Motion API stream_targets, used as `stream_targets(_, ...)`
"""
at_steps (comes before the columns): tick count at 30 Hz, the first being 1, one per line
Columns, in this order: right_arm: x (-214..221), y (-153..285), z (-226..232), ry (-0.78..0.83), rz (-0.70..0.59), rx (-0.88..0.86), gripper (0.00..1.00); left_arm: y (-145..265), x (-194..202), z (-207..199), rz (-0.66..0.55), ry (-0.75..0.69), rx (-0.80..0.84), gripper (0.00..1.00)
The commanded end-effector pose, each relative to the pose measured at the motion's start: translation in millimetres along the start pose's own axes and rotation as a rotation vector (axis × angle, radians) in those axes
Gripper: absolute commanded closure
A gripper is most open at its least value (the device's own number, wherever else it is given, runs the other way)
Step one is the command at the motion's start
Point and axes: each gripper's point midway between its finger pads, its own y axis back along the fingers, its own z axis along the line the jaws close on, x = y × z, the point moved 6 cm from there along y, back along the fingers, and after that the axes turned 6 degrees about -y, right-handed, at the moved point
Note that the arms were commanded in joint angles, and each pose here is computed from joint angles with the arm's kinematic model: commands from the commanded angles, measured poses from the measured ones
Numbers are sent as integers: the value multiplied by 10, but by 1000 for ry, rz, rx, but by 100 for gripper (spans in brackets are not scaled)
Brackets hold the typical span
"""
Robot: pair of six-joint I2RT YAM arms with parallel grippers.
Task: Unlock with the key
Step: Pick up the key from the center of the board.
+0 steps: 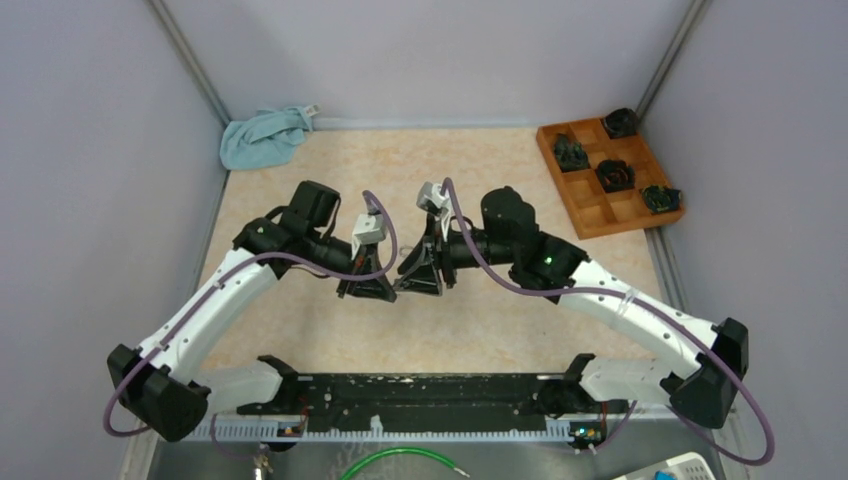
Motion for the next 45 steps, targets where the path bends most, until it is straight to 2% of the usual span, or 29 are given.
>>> stream_targets(1, -56, -87, 65, 93, -44, -24, 55, 22, -27, -21, 27, 40, 11, 100)
stream_targets(3, -3, -130, 31, 104, -53, 12, 50, 18, -26, -20, 28, 55, 13, 100)
stream_targets(7, 140, -210, -45, 116, -57, 58, 49, 11, -11, -23, 36, 81, 21, 100)
stream_targets(10, 194, -239, -81, 110, -62, 63, 56, 12, 2, -23, 52, 96, 35, 100)
stream_targets(14, 226, -233, -92, 111, -56, 65, 74, 20, 15, -32, 71, 101, 51, 100)
stream_targets(16, 234, -224, -60, 112, -52, 43, 75, 23, 32, -35, 80, 101, 53, 100)
stream_targets(18, 238, -211, -60, 111, -41, 48, 72, 24, 38, -32, 87, 102, 55, 100)
stream_targets(23, 220, -157, -134, 105, -40, 122, 53, 27, 49, -40, 98, 109, 68, 100)
stream_targets(28, 174, -179, -126, 91, -90, 110, 51, 20, 41, -58, 90, 104, 91, 100)
stream_targets(30, 169, -188, -125, 91, -85, 95, 56, 25, 43, -62, 95, 94, 98, 100)
stream_targets(36, 152, -193, -99, 71, -50, 30, 84, 38, 41, -64, 98, 71, 88, 100)
stream_targets(40, 174, -158, -110, 62, -27, 18, 98, 41, 52, -56, 106, 66, 80, 100)
stream_targets(45, 196, -99, -106, 57, -10, 8, 100, 51, 37, -36, 111, 47, 66, 100)
